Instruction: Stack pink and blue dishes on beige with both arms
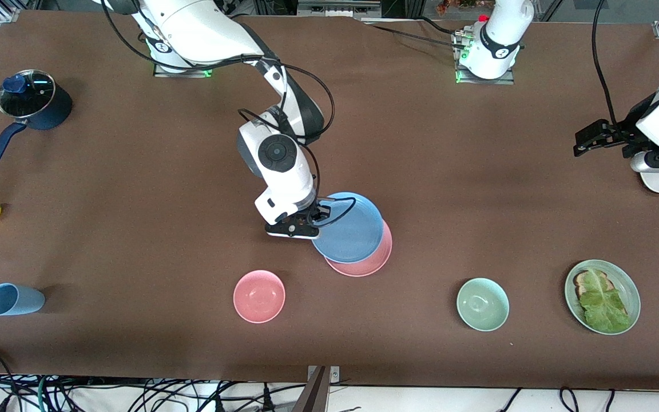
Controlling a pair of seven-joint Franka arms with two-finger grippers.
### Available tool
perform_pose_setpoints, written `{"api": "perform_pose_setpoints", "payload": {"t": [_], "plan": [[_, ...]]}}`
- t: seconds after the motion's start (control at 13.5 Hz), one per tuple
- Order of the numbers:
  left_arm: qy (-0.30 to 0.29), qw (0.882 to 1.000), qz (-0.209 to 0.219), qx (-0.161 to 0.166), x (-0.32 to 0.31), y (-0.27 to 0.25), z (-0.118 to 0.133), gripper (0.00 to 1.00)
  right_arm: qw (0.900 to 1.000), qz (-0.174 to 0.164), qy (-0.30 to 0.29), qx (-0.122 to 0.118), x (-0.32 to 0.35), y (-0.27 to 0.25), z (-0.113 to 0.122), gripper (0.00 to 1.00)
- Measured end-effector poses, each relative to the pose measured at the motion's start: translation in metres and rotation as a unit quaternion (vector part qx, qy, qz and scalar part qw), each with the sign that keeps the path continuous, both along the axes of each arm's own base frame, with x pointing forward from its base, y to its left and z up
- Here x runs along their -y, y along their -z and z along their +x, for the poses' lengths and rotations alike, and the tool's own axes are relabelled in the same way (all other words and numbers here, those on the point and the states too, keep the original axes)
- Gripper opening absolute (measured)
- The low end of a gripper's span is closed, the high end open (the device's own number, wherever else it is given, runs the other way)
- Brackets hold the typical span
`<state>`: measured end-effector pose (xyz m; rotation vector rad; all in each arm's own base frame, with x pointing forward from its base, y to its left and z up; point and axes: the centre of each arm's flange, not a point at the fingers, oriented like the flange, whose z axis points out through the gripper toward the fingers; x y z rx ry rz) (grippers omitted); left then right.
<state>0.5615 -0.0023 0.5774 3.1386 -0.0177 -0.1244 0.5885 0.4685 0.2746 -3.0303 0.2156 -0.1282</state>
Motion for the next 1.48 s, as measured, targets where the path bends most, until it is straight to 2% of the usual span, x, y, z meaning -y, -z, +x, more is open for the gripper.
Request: {"api": "perform_pose_setpoints", "payload": {"t": [0.52,1.03,1.48], "plan": [[0.0,1.0,0.0,0.0,0.0,0.0,0.0,1.0,0.999,0.009,0.031,0.01,-0.024,0.04,-0.012,0.04],[0.0,1.0,0.0,0.0,0.0,0.0,0.0,1.0,0.999,0.014,0.036,0.03,-0.026,0.042,0.005,0.04],[0.0,1.0,0.0,0.0,0.0,0.0,0.0,1.0,0.999,0.011,0.039,0.032,-0.023,0.043,0.008,0.04]]}}
